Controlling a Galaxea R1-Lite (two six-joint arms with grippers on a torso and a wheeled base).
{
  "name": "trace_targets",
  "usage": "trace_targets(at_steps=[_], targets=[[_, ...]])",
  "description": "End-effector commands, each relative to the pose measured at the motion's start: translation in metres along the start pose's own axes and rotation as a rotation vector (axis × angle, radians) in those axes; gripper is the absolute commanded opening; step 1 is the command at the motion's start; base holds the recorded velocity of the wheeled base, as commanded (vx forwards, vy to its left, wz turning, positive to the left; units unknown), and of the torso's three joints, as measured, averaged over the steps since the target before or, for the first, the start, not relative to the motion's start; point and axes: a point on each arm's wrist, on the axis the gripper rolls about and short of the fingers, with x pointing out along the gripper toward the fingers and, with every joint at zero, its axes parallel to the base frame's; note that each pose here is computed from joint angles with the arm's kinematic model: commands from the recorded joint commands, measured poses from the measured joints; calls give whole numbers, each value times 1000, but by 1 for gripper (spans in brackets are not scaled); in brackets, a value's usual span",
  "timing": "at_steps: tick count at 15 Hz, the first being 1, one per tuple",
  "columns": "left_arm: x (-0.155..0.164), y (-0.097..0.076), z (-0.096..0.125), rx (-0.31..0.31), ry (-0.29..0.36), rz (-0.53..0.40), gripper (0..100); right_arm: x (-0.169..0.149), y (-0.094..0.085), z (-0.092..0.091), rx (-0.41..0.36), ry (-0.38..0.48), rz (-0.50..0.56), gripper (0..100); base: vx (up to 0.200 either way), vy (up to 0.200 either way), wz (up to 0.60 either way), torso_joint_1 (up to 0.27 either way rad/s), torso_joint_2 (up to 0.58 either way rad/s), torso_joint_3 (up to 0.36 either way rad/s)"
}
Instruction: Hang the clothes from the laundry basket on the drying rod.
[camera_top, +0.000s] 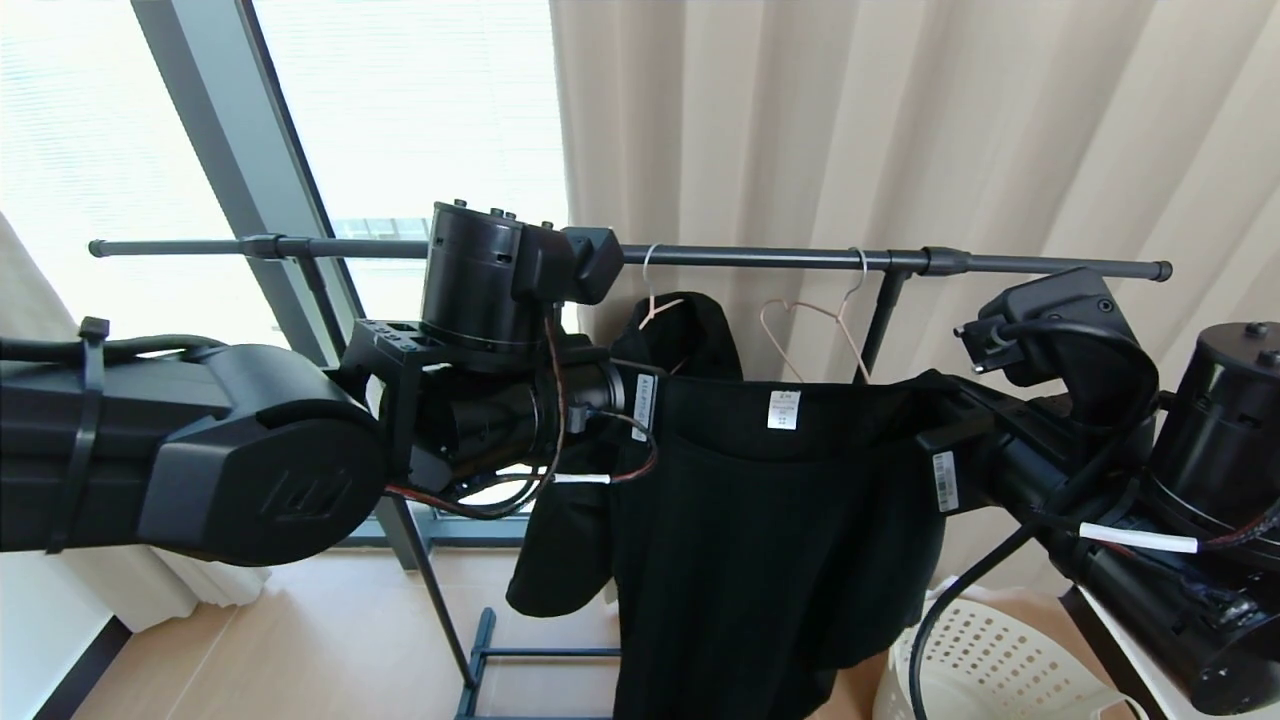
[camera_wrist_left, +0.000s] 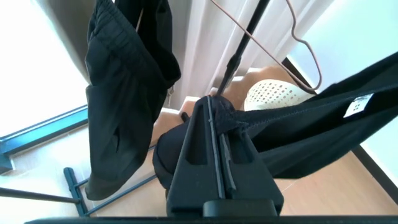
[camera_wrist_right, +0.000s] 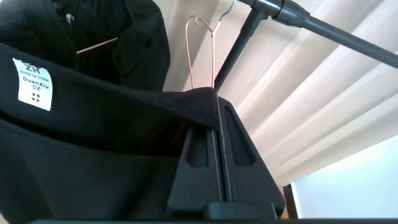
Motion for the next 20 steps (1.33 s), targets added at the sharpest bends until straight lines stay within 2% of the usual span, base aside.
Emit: trace_targets(at_steps=[1,3,6,8,9,10,12,15,17,20], targets=[[-10,-1,1,8,-8,-5,0,-4,-4,2,3,-12,0,0,0,0,0,0,0,0],[-24,-4,-1,15,-12,-22,0,-10,-10,2,-13,-20,0,0,0,0,0,0,0,0],[-30,-10,-5,26,-4,-42,0,-13,-12,2,-18,-22,1,0,0,0,0,0,0,0],[-33,-15,-9,43,8,-58,0,-19,-19,3,-40,-22,3,0,0,0,0,0,0,0],[-38,-18,-12,52,8,-69,100,-23,-23,5,-47,-25,2,0,0,0,0,0,0,0],[-45,-20,-11,60,2,-85,100,-27,-29,7,-44,-33,0,0,0,0,0,0,0,0],[-62,-25,-9,69,-19,-146,100,-40,-43,9,-94,-40,4,0,0,0,0,0,0,0],[-80,-24,-6,63,-27,-321,100,-61,-74,6,-198,-15,66,0,0,0,0,0,0,0],[-83,-16,-3,46,-20,-431,100,-73,-91,3,-270,13,79,0,0,0,0,0,0,0],[-87,-2,-1,7,-6,-558,100,-59,-99,-1,-278,67,33,0,0,0,0,0,0,0]])
